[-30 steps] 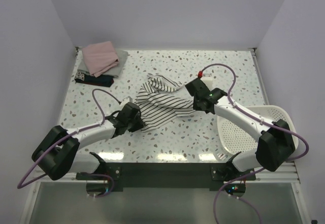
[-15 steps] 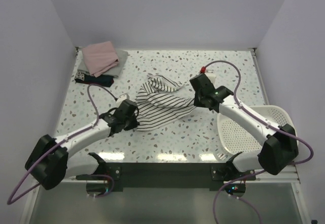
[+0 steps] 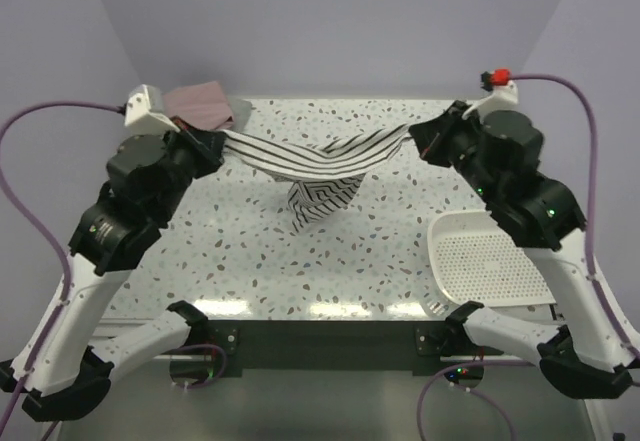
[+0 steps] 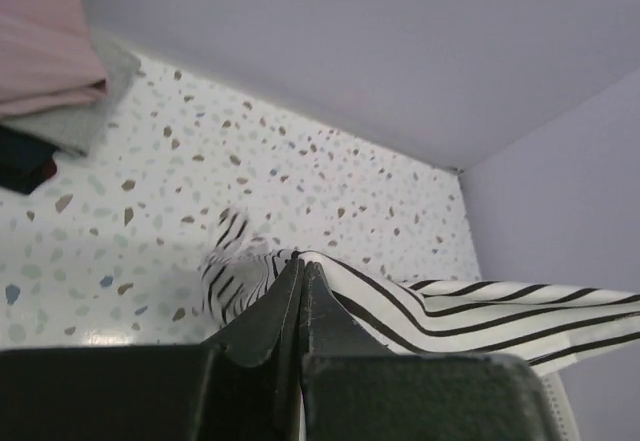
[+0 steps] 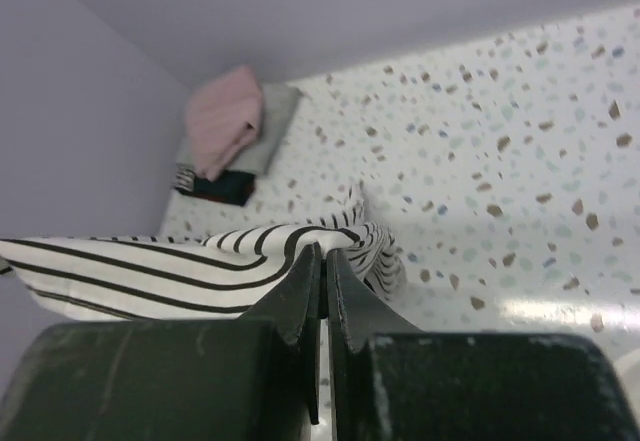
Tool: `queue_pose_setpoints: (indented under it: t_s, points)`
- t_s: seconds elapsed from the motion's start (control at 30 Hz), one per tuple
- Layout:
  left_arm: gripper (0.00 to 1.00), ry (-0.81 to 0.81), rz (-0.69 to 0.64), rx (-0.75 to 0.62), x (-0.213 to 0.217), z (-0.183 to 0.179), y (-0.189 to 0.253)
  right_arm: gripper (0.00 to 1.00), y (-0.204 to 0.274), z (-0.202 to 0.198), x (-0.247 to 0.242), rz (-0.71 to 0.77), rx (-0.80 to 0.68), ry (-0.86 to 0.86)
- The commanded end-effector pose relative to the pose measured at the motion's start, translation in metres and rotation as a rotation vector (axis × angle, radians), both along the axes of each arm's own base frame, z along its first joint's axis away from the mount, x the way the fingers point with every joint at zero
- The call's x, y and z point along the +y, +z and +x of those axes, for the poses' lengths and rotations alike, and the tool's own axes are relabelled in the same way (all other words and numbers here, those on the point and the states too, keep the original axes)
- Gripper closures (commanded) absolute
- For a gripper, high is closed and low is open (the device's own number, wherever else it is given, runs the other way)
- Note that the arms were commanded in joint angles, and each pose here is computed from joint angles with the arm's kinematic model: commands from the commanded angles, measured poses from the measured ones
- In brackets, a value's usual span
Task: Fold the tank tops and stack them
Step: Flatten the tank top out
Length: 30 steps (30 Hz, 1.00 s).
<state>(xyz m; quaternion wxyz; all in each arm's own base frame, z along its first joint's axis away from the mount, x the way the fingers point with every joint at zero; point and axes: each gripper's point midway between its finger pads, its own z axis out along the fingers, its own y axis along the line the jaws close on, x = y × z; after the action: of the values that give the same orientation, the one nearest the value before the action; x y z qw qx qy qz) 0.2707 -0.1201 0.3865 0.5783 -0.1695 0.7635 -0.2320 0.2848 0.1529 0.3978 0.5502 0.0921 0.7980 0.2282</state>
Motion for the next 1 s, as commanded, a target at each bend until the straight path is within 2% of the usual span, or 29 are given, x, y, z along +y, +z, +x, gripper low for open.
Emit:
queue_pose_setpoints:
  t_s: [0.0,0.07,0.2,0.37,0.47,0.63,0.7,0.73,0.77,0.8,0.83,0.87,0.9,0.93,0.97]
  points:
    - [1.00,0.057,-0.020,-0.181,0.027,-0.016,0.079,1.00,0.099,-0.034,-0.016,0.123,-0.254,0.046]
    - [1.00,0.063,-0.059,-0.259,0.031,-0.020,0.115,1.00,0.139,-0.053,-0.028,0.175,-0.350,0.048]
    - [1.00,0.071,-0.099,-0.363,0.036,-0.025,0.161,1.00,0.189,-0.076,-0.042,0.223,-0.479,0.054]
    - [1.00,0.102,-0.117,-0.413,0.038,-0.020,0.187,1.00,0.194,-0.069,-0.040,0.202,-0.483,0.049]
    - [1.00,0.119,-0.099,-0.382,0.029,0.000,0.173,1.00,0.171,-0.045,-0.027,0.162,-0.430,0.039]
    - [1.00,0.107,-0.066,-0.339,0.007,0.053,0.142,1.00,0.113,0.028,0.011,0.025,-0.312,0.024]
    - [1.00,0.086,-0.050,-0.319,0.004,0.092,0.124,1.00,0.109,0.054,0.027,-0.005,-0.305,0.042]
    - [1.00,0.083,-0.046,-0.314,0.005,0.108,0.120,1.00,0.084,0.086,0.044,-0.038,-0.244,0.051]
    - [1.00,0.059,-0.035,-0.284,0.008,0.140,0.108,1.00,0.081,0.097,0.053,-0.028,-0.235,0.083]
    - [1.00,0.033,-0.041,-0.315,0.005,0.155,0.114,1.00,0.099,0.110,0.050,0.004,-0.274,0.075]
    - [1.00,0.011,-0.038,-0.321,0.004,0.170,0.114,1.00,0.078,0.139,0.062,-0.012,-0.234,0.083]
    - [1.00,-0.017,-0.031,-0.335,0.000,0.196,0.119,1.00,0.081,0.149,0.065,-0.006,-0.241,0.090]
    - [1.00,-0.037,-0.013,-0.348,-0.002,0.207,0.125,1.00,0.107,0.157,0.060,0.011,-0.293,0.080]
    - [1.00,-0.054,-0.023,-0.447,-0.001,0.203,0.171,1.00,0.094,0.180,0.068,0.000,-0.268,0.082]
    - [1.00,-0.087,-0.008,-0.398,-0.006,0.229,0.152,1.00,0.099,0.189,0.069,0.001,-0.282,0.082]
